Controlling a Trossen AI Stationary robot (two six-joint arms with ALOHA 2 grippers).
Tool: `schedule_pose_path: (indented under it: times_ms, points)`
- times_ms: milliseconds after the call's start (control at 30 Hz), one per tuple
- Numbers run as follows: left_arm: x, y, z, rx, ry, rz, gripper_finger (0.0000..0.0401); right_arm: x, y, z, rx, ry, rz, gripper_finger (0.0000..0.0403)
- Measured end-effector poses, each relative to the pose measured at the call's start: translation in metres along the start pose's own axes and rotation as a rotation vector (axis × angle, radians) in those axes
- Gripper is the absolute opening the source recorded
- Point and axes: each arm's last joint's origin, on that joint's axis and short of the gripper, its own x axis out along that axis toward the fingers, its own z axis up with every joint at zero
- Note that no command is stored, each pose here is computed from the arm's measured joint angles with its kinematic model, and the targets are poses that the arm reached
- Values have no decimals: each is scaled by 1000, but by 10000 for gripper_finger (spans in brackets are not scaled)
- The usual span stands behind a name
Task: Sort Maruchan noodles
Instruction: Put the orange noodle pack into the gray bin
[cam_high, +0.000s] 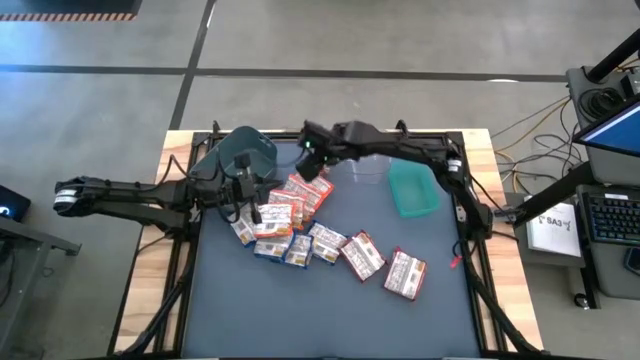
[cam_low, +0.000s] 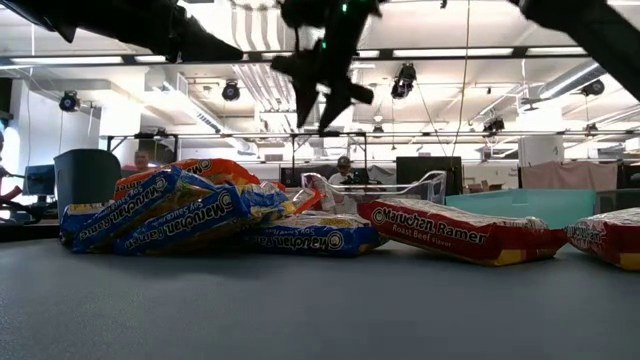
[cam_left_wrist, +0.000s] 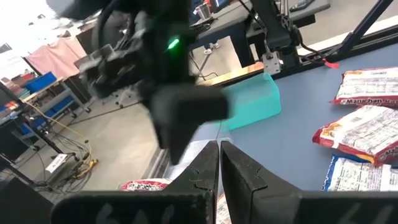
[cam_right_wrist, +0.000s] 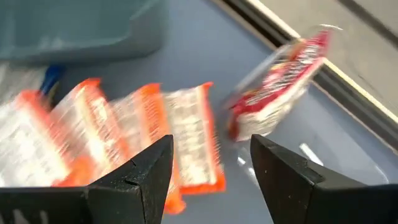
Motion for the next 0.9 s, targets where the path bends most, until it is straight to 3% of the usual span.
schedule_pose_path:
  times_ms: [167,400,700,900]
  points:
    - [0,0,0,-37,-1,-1,0,-14,31,-30,-154,1,50,203]
    - [1,0,1,-130,-9,1,0,-24,52,-72,-282,-104,159,203]
    - [1,-9,1,-388,20,-47,0,-28,34,-132,-387,-252,339,203]
    - [2,-23,9,-508,18,-147,0,-31,11,-163,-476,-363,441,203]
